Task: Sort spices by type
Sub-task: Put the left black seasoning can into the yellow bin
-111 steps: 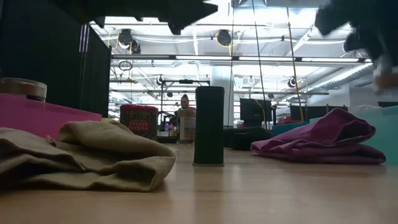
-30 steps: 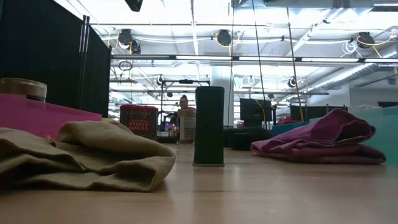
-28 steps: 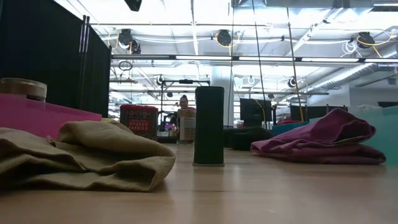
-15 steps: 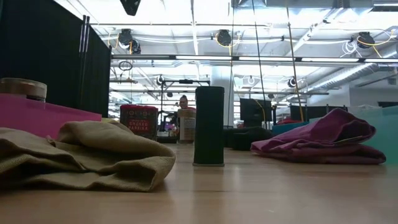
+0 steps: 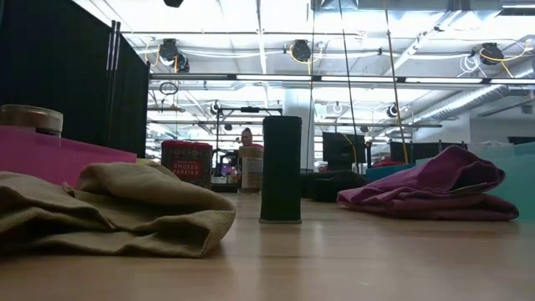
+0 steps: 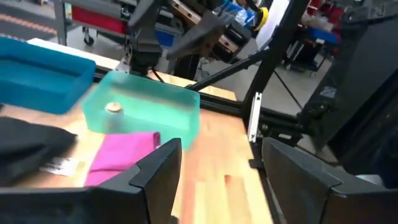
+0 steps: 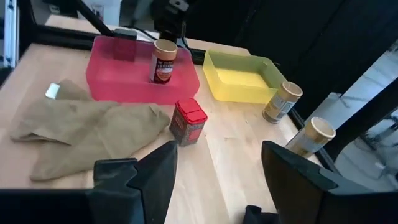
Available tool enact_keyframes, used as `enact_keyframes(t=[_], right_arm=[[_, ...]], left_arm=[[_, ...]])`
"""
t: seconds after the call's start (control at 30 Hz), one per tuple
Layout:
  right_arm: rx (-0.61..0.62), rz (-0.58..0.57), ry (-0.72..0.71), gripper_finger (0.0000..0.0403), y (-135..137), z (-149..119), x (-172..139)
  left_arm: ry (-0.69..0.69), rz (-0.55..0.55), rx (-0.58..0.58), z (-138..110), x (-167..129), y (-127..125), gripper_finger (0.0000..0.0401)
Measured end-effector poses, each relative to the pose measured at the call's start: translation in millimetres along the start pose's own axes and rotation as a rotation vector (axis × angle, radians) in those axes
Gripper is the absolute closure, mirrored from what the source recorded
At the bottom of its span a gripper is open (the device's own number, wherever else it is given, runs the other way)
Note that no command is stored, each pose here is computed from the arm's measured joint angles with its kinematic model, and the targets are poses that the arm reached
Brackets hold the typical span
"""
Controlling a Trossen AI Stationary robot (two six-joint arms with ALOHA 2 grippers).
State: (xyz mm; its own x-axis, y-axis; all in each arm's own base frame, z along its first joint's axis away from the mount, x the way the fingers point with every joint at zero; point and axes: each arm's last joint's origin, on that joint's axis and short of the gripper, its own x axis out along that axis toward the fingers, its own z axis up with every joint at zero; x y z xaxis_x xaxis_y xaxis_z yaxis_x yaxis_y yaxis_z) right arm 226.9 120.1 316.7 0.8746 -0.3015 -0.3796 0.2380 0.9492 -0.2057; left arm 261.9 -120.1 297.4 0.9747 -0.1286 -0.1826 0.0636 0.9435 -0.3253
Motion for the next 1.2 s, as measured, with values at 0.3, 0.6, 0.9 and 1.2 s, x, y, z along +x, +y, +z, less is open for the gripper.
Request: enact_keyframes(t=[0.3, 0.6, 0.9, 1.2], right_arm=[[-0.029, 0.042, 0.008, 0.0188, 5, -3, -9], [0.139, 0.039, 0.042, 0.0188, -13, -5, -29], [0.175, 0.002, 0.148, 0.0188, -19, -19, -34], [0.183, -0.003, 0.156, 0.0188, -20, -20, -35]], left_arm=[[0.106, 0.001, 0.009, -1, 15, -25, 0.017], [0.123, 0.027, -0.145, 4, 30, -34, 0.017], [0.129, 0.173, -0.246, 6, 28, -30, 0.017], [0.12, 0.224, -0.316, 5, 28, -25, 0.0171]])
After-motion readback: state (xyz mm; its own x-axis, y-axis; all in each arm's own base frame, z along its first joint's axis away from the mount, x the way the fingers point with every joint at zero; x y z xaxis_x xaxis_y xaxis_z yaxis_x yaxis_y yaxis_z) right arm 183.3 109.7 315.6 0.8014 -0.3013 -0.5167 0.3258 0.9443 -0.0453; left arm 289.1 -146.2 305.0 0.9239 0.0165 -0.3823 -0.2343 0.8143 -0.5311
